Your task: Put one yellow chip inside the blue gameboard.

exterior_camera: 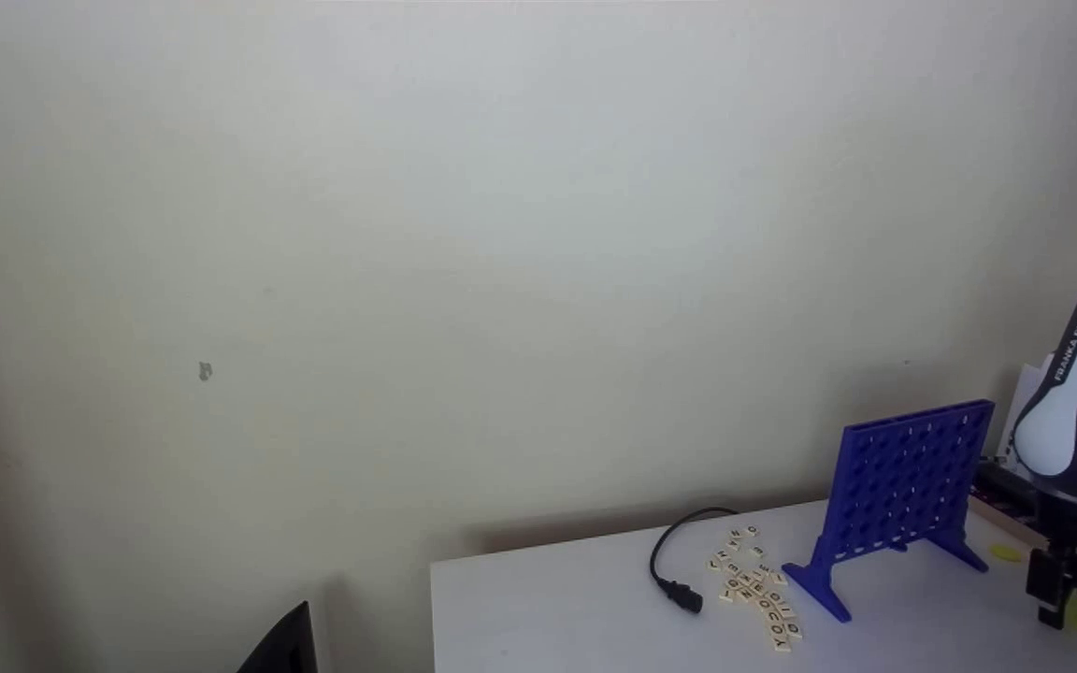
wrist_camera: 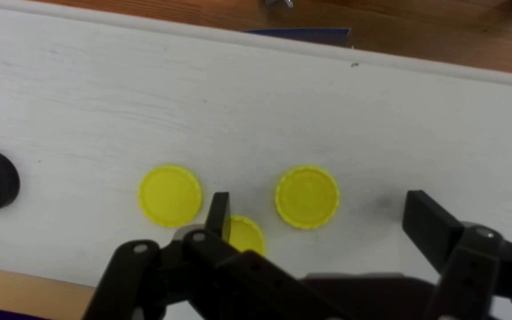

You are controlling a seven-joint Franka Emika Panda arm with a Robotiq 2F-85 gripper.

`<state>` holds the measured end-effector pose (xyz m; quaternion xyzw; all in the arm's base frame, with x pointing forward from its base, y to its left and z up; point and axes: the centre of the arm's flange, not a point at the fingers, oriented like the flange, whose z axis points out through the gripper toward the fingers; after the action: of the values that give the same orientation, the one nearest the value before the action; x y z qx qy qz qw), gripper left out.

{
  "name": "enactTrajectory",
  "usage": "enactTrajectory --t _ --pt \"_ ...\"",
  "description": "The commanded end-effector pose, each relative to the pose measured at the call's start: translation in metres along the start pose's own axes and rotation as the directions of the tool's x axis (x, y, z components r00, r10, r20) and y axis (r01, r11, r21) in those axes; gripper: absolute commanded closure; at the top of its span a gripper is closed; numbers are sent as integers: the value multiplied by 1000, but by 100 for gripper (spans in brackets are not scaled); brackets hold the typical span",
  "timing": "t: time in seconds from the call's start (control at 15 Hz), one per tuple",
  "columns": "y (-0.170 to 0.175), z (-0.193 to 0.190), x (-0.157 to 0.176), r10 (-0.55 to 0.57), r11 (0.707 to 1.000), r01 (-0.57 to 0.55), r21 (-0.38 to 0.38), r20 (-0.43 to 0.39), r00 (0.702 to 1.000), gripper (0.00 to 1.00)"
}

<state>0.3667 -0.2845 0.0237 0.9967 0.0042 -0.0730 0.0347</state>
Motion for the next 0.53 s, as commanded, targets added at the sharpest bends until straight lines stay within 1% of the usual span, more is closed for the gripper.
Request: enactTrajectory --t 0.0,0.47 --pt "3 -10 -9 2 1000 -2 2 -11 1000 0" --pt "-11 -8 -7 -34 999 34 15 -2 999 0"
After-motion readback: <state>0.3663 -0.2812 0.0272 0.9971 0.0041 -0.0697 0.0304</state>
